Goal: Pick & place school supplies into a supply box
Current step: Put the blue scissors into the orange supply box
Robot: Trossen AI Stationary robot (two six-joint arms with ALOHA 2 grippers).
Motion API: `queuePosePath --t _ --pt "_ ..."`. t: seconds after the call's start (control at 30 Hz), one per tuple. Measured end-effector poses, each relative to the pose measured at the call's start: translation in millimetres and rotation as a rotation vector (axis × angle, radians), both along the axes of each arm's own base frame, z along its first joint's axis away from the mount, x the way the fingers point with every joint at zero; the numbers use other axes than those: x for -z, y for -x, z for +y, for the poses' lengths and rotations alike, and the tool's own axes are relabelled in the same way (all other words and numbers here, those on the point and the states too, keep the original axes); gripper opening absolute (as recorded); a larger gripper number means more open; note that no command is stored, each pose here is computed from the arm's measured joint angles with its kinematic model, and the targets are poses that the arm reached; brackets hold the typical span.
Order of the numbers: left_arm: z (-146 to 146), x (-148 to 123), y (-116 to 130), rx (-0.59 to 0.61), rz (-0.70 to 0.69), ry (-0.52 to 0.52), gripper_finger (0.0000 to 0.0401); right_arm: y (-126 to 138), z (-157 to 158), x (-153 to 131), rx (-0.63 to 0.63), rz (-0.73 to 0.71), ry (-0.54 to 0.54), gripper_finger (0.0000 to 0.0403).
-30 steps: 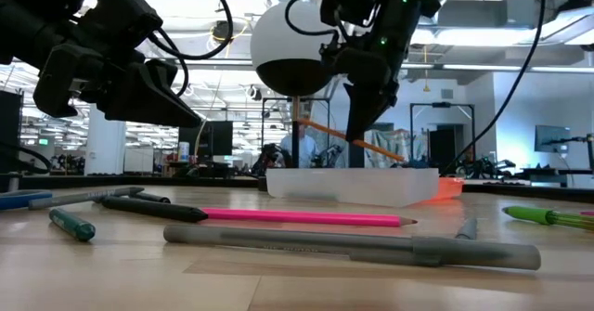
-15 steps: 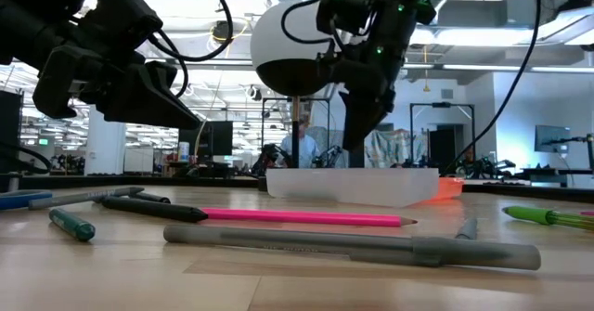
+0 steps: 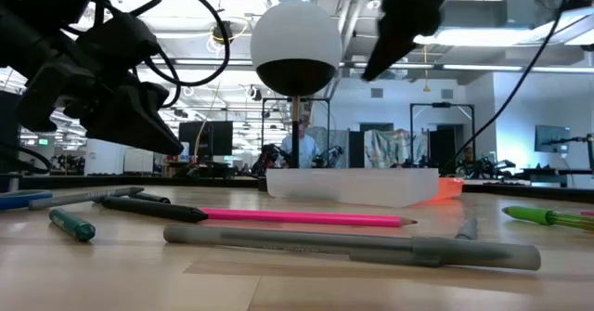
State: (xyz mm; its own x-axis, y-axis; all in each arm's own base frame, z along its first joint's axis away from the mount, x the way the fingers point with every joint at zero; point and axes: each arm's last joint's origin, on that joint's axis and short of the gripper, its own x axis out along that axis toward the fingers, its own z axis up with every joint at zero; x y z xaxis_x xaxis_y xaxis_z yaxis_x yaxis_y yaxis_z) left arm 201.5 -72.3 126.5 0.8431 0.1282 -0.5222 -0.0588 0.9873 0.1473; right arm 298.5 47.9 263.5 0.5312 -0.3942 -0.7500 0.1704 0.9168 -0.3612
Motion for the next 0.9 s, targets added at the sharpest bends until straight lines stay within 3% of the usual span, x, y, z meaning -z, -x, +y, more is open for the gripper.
queuePosePath --t 0.13,0.4,0.53,0.67,0.9 --pt "-4 0 1 0.005 -0.005 0.055 0.0034 35 20 4 0.009 -0.066 0.034 0.0093" --pt "-17 -10 -4 0.007 0.038 0.083 0.0034 95 43 48 0.001 -0.244 0.088 0.0093" --pt "-24 -21 -11 -0.01 0.086 0.121 0.0034 106 49 66 -0.048 -0.352 0.114 0.0093" --pt "-32 -32 -13 -0.024 0.23 0.216 0.0034 110 55 78 -0.119 -0.383 0.124 0.0093" --pt "-48 -57 1 -0.233 0.5 0.363 0.0034 120 60 94 -0.137 -0.399 0.084 0.0093"
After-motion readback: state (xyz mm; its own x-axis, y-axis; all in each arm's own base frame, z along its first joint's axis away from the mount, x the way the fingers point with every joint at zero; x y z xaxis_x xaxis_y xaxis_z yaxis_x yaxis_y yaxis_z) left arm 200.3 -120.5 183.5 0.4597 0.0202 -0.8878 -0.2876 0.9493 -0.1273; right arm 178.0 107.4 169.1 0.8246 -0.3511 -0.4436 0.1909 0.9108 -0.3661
